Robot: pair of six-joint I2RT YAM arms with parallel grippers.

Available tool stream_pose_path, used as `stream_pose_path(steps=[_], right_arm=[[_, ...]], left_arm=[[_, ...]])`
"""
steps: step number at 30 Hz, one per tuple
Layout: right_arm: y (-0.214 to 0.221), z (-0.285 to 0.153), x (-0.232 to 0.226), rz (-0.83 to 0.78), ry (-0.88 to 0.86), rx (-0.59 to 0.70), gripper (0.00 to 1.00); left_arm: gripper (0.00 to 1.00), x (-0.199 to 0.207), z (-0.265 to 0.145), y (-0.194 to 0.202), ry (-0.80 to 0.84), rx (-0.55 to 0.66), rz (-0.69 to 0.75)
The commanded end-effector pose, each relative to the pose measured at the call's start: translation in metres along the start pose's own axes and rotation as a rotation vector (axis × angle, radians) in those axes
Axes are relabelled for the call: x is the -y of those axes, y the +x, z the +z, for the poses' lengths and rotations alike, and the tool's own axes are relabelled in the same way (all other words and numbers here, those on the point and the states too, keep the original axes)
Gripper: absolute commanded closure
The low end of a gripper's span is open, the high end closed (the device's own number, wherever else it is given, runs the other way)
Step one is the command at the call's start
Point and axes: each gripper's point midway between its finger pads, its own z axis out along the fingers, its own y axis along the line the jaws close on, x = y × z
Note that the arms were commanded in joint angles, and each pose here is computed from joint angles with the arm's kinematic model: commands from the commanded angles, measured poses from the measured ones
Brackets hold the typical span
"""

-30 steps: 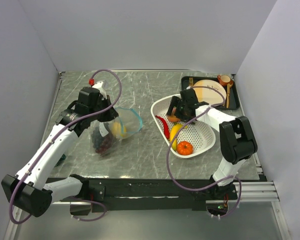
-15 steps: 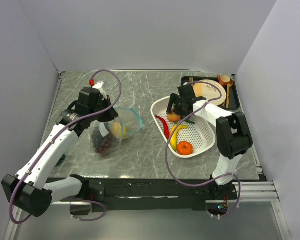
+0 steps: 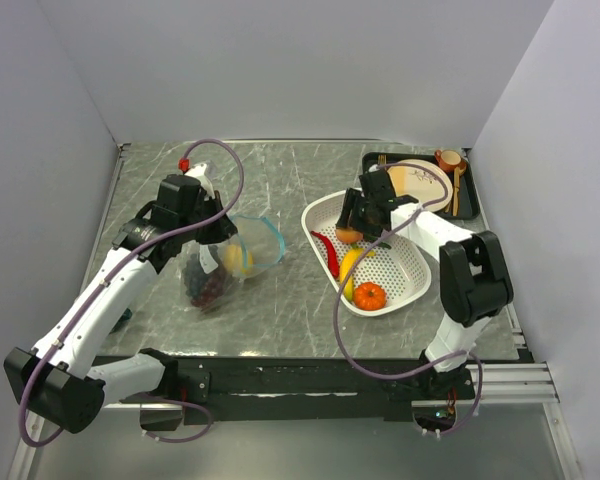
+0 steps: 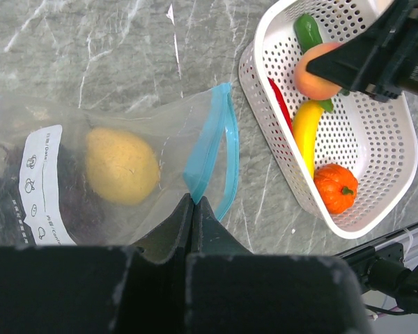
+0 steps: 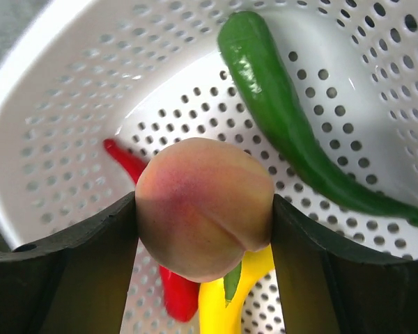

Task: Place the food in the zip-top bag and seal the zipper
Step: Pick up the fake fruit from the bin, then place the fake fruit in the zipper food storage bag.

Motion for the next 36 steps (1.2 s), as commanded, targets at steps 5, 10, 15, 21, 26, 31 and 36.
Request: stream_pose_path(steps=[5,10,15,21,26,31,36], right_arm=[[-0.02,-0.042,-0.031,0.014,-0.151,0.054,0.56],[-0.018,-0.057,-0.043,-0.016,-0.212,0.015,0.56],[-0.024,-0.078,-0.047,0.005,-0.222,0.069,0.57],[-0.009,-0.115,-0.117,-0.074,-0.414,0.114,0.6],[0.006,-0.123,-0.157,-0.063,-0.539,0.076,0.6],[0.026,-0.128,-0.192,-0.095,-0.637,0.034,0.6],[0.044,-0.119,-0.217,-0.137,-0.653,-0.024,0.6]], left_arm=[[0.99,0.007,-0.003,-0.007,0.03,0.029,0.015],[0.99,0.007,-0.003,-0.007,0.031,0.027,0.02],[0.99,0.009,-0.002,-0.007,0.044,0.031,0.018],[0.99,0.008,0.003,-0.002,0.038,0.008,0.013],[0.99,0.007,0.0,-0.003,0.045,0.029,0.01],[0.99,0.006,-0.002,-0.003,0.037,0.028,0.011],[0.99,0.009,-0.002,-0.003,0.05,0.026,0.006]])
